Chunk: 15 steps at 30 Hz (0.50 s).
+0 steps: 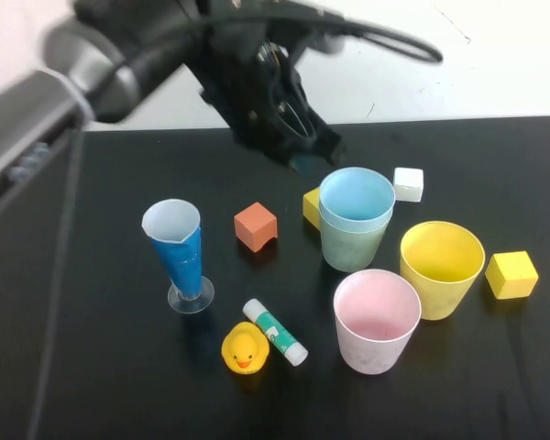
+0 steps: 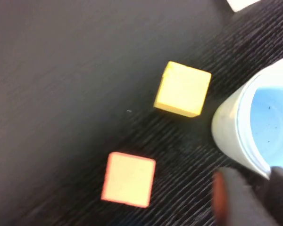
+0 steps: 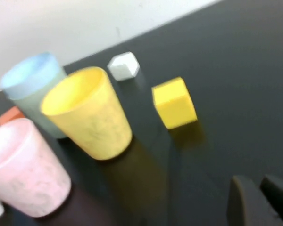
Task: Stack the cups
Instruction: Pick up the yellow cup
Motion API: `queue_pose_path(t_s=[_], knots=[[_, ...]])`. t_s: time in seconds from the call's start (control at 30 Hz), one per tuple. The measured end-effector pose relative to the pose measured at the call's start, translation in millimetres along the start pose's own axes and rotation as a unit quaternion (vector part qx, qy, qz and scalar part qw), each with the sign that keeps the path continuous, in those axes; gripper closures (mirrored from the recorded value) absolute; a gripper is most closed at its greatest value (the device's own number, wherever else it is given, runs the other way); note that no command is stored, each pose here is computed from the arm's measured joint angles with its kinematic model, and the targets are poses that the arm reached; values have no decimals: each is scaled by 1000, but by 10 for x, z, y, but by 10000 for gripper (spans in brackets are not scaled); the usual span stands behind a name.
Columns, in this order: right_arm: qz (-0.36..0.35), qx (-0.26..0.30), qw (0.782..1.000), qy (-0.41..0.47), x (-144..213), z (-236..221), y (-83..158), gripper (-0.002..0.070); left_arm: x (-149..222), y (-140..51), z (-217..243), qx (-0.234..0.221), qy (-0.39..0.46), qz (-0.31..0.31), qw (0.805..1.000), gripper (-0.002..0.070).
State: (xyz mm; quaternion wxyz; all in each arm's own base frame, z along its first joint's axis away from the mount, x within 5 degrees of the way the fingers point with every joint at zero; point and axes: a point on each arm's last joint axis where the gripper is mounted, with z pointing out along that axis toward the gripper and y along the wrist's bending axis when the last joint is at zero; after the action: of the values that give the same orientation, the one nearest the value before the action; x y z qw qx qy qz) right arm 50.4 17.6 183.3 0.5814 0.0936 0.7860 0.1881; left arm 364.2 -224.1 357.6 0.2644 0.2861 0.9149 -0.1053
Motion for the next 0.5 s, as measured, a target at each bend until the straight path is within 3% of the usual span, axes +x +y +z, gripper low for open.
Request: queue_pose_path(t_s=[0.07, 0.17, 0.33, 0.5], knots=[[-15, -7, 1000, -2, -117, -42, 67, 637, -10, -9, -207, -5, -20, 11, 1000, 610], [-40, -9, 999, 21, -312, -55, 165, 666, -3, -51, -524, 1, -50, 30, 998, 657], [-133, -22, 986, 102, -712, 29, 361, 676, 192, -132, -898, 22, -57, 53, 997, 671], [-241, -62, 953, 174, -1176, 177, 575, 678, 678, -167, -954, 27, -47, 54, 997, 673]])
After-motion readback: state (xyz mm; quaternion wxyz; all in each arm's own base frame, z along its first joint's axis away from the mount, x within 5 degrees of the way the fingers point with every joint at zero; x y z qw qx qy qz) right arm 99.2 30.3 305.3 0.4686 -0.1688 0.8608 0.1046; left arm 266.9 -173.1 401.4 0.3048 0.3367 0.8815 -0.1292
